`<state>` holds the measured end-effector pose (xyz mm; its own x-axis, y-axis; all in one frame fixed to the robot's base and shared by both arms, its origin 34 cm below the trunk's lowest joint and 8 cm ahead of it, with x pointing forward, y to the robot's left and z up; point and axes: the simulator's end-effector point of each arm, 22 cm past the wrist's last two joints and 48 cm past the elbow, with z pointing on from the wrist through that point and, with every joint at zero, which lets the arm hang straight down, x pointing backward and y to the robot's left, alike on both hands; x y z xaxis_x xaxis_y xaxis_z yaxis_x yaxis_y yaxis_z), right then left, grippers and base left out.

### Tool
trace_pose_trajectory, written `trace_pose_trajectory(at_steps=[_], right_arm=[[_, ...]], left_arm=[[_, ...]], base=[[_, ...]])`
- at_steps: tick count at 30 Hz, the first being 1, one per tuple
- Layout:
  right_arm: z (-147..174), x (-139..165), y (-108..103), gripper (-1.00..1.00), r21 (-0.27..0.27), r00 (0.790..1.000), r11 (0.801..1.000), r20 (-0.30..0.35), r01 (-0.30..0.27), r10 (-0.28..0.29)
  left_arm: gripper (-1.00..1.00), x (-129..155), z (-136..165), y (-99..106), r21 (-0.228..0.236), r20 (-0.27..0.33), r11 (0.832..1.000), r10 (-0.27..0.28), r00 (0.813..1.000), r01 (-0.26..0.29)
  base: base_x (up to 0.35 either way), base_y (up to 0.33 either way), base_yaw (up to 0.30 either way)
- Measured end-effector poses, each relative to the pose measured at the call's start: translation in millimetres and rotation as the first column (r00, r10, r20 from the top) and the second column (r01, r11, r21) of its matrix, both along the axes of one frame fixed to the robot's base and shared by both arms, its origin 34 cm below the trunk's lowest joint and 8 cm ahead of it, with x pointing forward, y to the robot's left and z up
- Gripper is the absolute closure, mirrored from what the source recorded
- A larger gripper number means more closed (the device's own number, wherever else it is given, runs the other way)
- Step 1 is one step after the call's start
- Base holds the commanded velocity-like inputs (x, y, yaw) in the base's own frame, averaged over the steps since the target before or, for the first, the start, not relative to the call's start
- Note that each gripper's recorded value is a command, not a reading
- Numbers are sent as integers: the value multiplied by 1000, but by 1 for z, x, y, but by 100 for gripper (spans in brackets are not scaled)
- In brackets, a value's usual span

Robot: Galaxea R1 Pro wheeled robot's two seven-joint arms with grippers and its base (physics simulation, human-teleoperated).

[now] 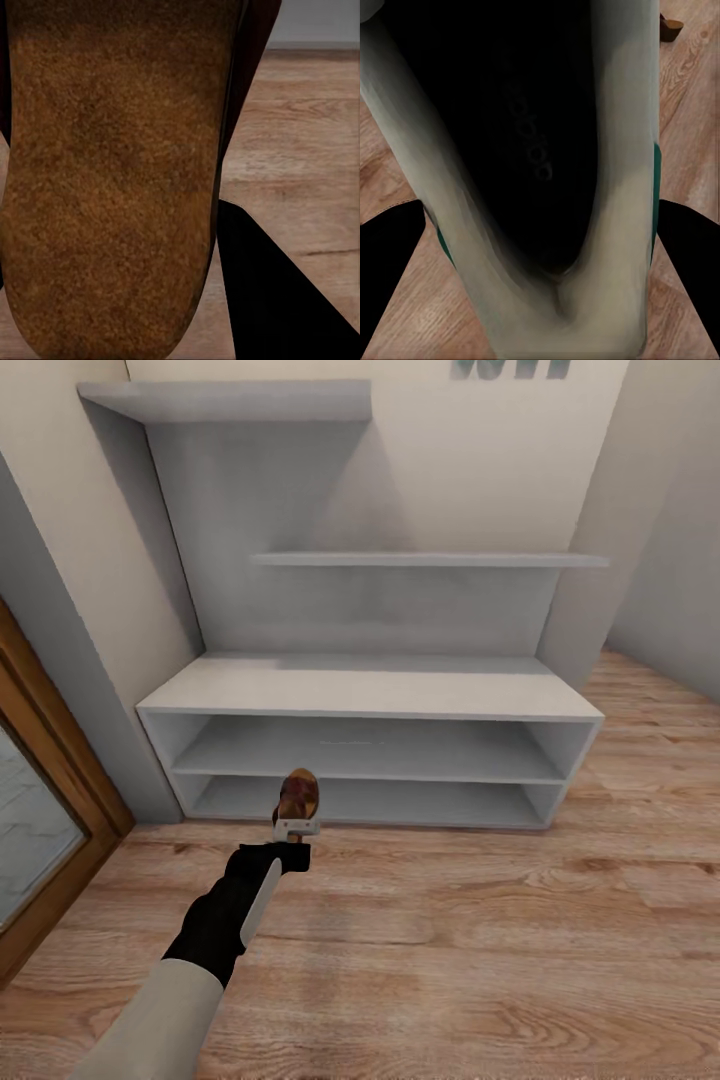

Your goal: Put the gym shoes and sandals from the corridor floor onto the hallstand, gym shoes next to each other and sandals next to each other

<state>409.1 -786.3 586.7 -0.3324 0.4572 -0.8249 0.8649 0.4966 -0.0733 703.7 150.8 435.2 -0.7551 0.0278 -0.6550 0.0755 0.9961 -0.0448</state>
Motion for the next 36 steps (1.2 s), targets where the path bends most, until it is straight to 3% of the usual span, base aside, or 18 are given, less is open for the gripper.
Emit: trace_pose_trajectory(at_steps=[11, 22, 36], right_arm=[[-21, 4, 0, 100, 0, 998, 1000, -61, 0, 0], [-21, 3, 0, 100, -1, 998, 1000, -62, 2, -2], [-21, 3, 0, 100, -1, 998, 1000, -61, 2, -2]], left_arm=[[100, -6, -38, 0, -1, -60, 1000, -1, 998, 0], [100, -5, -38, 0, 0, -59, 1000, 0, 998, 0], [100, -5, -38, 1, -3, -58, 1000, 2, 998, -2]], base=[[0, 0, 0], [24, -16, 0], [263, -175, 0]])
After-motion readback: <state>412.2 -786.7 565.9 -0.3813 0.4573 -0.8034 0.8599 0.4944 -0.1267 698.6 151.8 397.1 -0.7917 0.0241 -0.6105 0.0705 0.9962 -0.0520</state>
